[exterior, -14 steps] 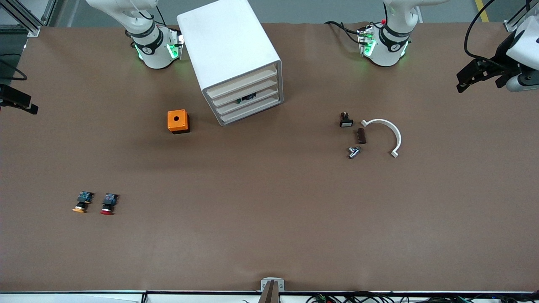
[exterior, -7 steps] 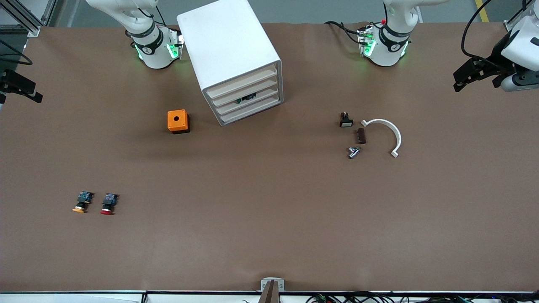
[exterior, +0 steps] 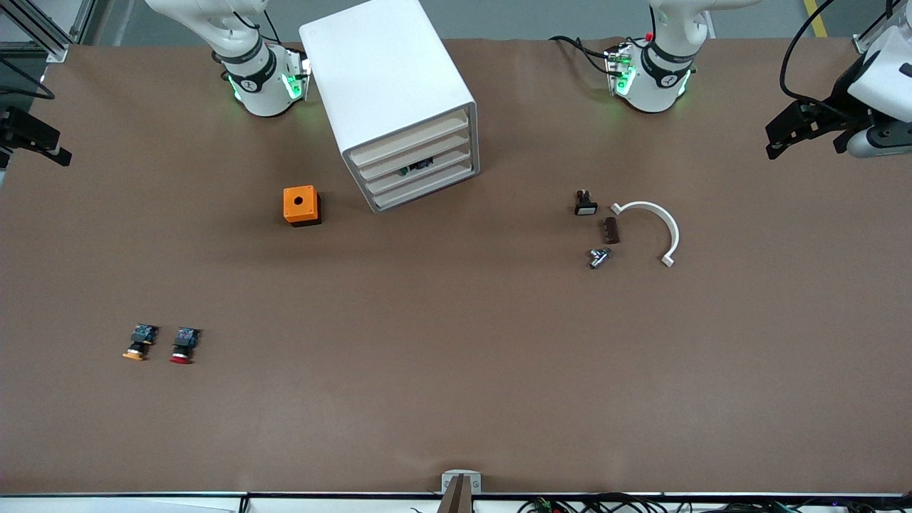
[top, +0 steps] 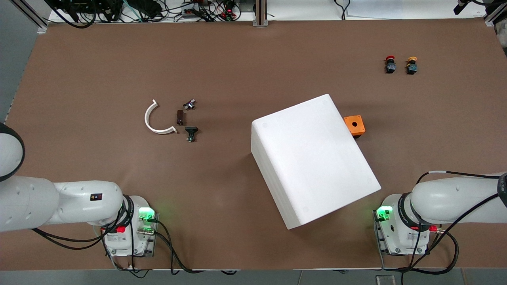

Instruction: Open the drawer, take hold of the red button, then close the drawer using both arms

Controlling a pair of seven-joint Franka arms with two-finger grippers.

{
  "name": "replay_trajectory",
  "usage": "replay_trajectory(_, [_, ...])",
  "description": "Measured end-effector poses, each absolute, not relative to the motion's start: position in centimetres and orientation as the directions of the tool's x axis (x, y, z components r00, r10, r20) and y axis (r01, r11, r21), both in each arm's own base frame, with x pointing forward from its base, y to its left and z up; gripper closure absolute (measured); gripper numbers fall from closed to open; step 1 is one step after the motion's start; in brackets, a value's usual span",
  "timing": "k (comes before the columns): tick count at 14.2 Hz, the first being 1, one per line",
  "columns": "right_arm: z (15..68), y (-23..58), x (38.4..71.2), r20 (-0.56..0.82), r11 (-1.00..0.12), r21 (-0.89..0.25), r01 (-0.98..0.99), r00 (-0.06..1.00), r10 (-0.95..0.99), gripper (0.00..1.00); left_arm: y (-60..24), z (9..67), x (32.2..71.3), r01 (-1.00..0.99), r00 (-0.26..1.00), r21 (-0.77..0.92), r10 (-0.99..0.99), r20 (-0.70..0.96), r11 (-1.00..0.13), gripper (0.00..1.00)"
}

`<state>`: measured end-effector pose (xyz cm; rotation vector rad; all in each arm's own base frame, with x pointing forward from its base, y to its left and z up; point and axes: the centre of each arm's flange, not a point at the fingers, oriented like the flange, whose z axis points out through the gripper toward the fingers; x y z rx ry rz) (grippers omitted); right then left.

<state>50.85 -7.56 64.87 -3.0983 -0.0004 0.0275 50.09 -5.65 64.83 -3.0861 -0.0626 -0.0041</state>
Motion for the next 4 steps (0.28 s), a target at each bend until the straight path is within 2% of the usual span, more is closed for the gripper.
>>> replay_trajectory(4, [65.16, -7.47, 50.59, -0.016, -0.999, -0.044, 0.001, 1.000, 0.002, 0.00, -6.13, 65.06, 49.95, 0.032, 0.999, -0.057, 0.032, -0.005, -0.998, 0.00])
